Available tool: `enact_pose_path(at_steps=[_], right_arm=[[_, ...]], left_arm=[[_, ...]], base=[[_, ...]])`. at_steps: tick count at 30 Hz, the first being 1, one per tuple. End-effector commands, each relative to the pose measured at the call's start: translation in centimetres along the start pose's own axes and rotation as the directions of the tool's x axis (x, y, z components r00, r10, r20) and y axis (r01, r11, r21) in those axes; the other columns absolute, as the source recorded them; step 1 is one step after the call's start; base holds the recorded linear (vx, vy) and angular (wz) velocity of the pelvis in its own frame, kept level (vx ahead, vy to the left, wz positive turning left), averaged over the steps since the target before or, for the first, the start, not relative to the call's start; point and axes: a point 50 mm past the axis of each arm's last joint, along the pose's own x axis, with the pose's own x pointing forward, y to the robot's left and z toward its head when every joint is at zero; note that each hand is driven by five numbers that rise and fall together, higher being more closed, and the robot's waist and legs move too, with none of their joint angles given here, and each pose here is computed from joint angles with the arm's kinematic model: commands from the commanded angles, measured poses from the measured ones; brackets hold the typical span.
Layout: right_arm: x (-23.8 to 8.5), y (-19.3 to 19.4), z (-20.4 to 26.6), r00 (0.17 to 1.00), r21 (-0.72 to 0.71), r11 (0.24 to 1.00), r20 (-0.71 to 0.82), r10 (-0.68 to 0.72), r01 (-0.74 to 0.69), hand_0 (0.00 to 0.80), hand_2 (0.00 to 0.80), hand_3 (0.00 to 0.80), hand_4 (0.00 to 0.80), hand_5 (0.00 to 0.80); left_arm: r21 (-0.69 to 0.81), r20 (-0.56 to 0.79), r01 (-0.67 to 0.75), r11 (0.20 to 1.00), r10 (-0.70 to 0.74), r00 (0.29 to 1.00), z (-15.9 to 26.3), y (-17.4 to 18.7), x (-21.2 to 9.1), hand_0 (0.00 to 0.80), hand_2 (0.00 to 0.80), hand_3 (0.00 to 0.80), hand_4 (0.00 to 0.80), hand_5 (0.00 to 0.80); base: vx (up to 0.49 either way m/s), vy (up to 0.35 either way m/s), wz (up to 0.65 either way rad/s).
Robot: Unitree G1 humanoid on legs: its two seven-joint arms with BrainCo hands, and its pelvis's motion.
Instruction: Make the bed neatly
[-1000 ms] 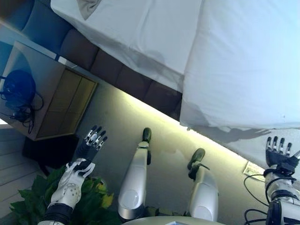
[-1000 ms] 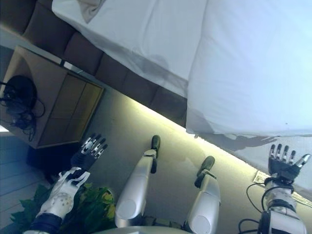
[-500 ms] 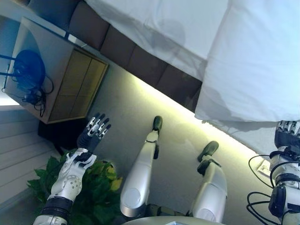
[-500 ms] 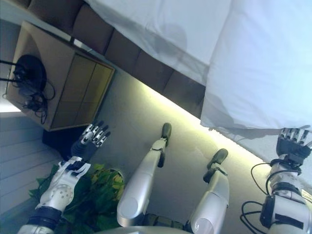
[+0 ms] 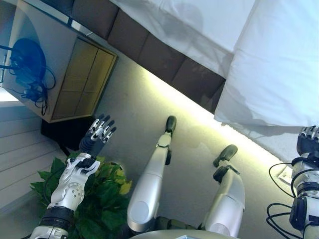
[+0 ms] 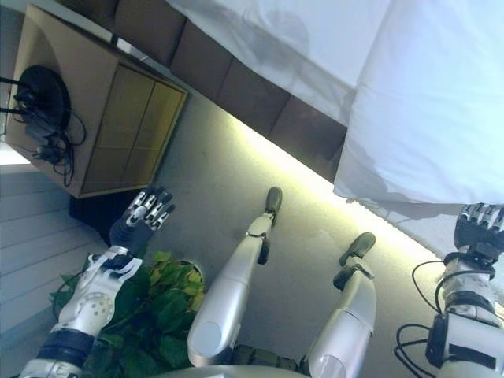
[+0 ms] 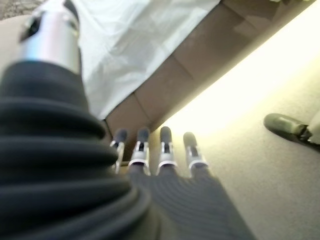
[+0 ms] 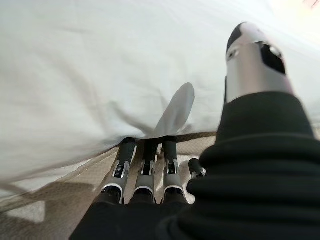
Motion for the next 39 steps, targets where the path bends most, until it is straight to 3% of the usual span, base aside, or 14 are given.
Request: enact_pose_path(at_steps=[1, 11, 19, 30, 31, 32, 33, 39], right_arm=[[-1.5, -1.6, 0.3, 1.000, 0.023, 1.000, -0.022, -0.012, 0.012, 0.000, 0.000, 0.000, 0.000, 0.000], [-2.7, -3.2, 0.8, 0.997, 0.018, 0.997, -0.037, -0.071, 0.071, 0.000, 0.000, 0.000, 0.000, 0.000], [0.0, 0.9, 1.0, 0.996, -0.035, 0.996, -0.009, 0.083, -0.084, 0.000, 0.000, 0.000, 0.000, 0.000], [2.1, 5.0, 1.7, 0.983, -0.050, 0.984, 0.049, 0.176, -0.173, 0.000, 0.000, 0.000, 0.000, 0.000], [2.2, 5.4, 1.5, 0.981, -0.062, 0.980, 0.041, 0.191, -0.189, 0.260, 0.260, 0.260, 0.260, 0.260], [2.3, 5.5, 1.4, 0.979, -0.076, 0.978, 0.034, 0.199, -0.196, 0.643, 0.643, 0.643, 0.643, 0.643], [2.3, 5.6, 1.1, 0.977, -0.102, 0.973, 0.014, 0.211, -0.208, 0.800, 0.800, 0.800, 0.800, 0.800], [1.8, 4.8, -0.9, 0.972, -0.171, 0.958, -0.083, 0.221, -0.232, 0.800, 0.800, 0.800, 0.800, 0.800]], left_arm=[[0.000, 0.083, 0.023, 1.000, -0.023, 0.996, 1.0, -0.1, 0.0, 0.000, 0.000, 0.000, 0.000, 0.000], [-0.025, 0.073, 0.031, 0.999, -0.029, 0.997, 0.4, -0.3, -0.1, 0.000, 0.000, 0.000, 0.000, 0.000], [-0.016, 0.070, 0.023, 1.000, -0.022, 0.997, 0.5, 0.0, -0.3, 0.000, 0.000, 0.000, 0.000, 0.000], [0.003, 0.070, 0.040, 0.999, -0.040, 0.997, 0.9, 0.2, -0.6, 0.000, 0.000, 0.000, 0.000, 0.000], [0.001, 0.070, 0.042, 0.999, -0.042, 0.997, 0.9, 0.2, -0.6, 0.000, 0.000, 0.000, 0.000, 0.000], [-0.001, 0.070, 0.043, 0.999, -0.043, 0.997, 0.9, 0.2, -0.6, 0.000, 0.000, 0.000, 0.000, 0.000], [-0.007, 0.069, 0.045, 0.999, -0.044, 0.997, 0.8, 0.1, -0.7, 0.000, 0.000, 0.000, 0.000, 0.000], [-0.028, 0.067, 0.062, 0.998, -0.060, 0.996, 0.9, -0.4, -0.6, 0.000, 0.000, 0.000, 0.000, 0.000]], base=[[0.000, 0.000, 0.00], [-0.003, 0.021, -0.01], [0.000, 0.000, 0.00], [0.010, -0.018, 0.07], [0.016, 0.028, 0.04], [0.027, 0.044, 0.02], [0.032, 0.052, 0.01], [0.037, 0.036, 0.02]])
